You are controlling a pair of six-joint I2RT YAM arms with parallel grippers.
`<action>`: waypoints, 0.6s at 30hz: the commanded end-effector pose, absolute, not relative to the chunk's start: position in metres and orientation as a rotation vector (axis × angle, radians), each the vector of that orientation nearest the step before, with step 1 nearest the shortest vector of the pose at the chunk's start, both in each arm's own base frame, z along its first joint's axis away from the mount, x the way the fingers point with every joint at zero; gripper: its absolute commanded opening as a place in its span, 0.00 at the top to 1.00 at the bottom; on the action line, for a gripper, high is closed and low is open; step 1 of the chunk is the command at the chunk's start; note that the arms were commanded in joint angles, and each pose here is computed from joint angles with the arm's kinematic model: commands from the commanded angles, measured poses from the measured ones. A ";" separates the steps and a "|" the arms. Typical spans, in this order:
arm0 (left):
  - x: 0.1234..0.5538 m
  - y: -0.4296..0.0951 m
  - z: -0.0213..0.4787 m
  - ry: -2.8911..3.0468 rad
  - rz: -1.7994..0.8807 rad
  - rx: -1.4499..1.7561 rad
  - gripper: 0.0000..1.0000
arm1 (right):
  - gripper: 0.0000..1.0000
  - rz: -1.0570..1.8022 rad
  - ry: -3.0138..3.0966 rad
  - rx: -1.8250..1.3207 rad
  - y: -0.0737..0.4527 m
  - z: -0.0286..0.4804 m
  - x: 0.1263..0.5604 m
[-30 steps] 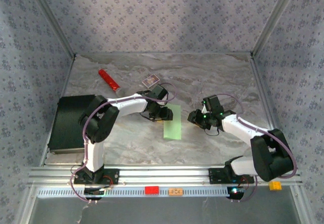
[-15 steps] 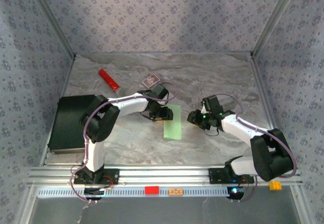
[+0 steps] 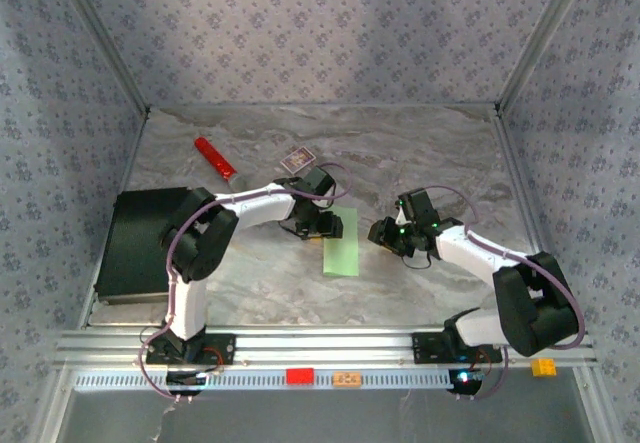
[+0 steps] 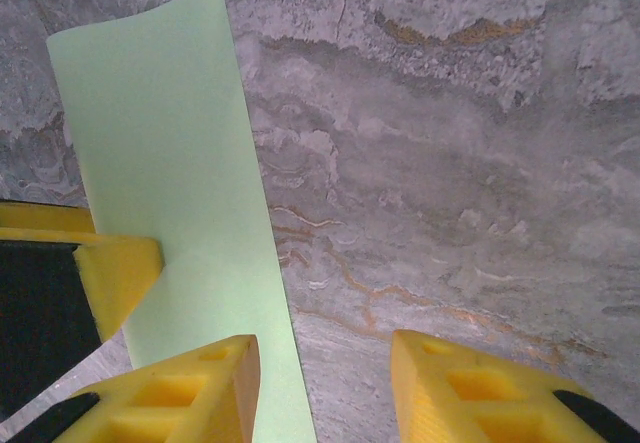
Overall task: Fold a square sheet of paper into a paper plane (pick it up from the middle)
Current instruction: First fold the square sheet of paper in half at the center of the table.
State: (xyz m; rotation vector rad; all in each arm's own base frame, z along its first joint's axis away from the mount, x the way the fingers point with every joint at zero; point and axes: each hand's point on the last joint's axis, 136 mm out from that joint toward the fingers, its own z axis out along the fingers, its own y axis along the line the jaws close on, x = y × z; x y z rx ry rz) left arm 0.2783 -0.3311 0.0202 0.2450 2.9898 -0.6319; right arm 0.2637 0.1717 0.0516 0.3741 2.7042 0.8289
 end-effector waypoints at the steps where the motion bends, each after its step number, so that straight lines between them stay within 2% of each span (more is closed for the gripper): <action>1: 0.270 -0.313 -0.045 3.063 -0.434 0.258 0.46 | 0.59 0.851 2.690 0.352 0.178 0.060 0.269; 13: 0.270 -0.312 -0.046 3.063 -0.431 0.258 0.47 | 0.62 0.891 2.688 0.295 0.190 0.063 0.271; 18: 0.270 -0.312 -0.046 3.064 -0.429 0.258 0.47 | 0.73 0.931 2.693 0.264 0.201 0.061 0.273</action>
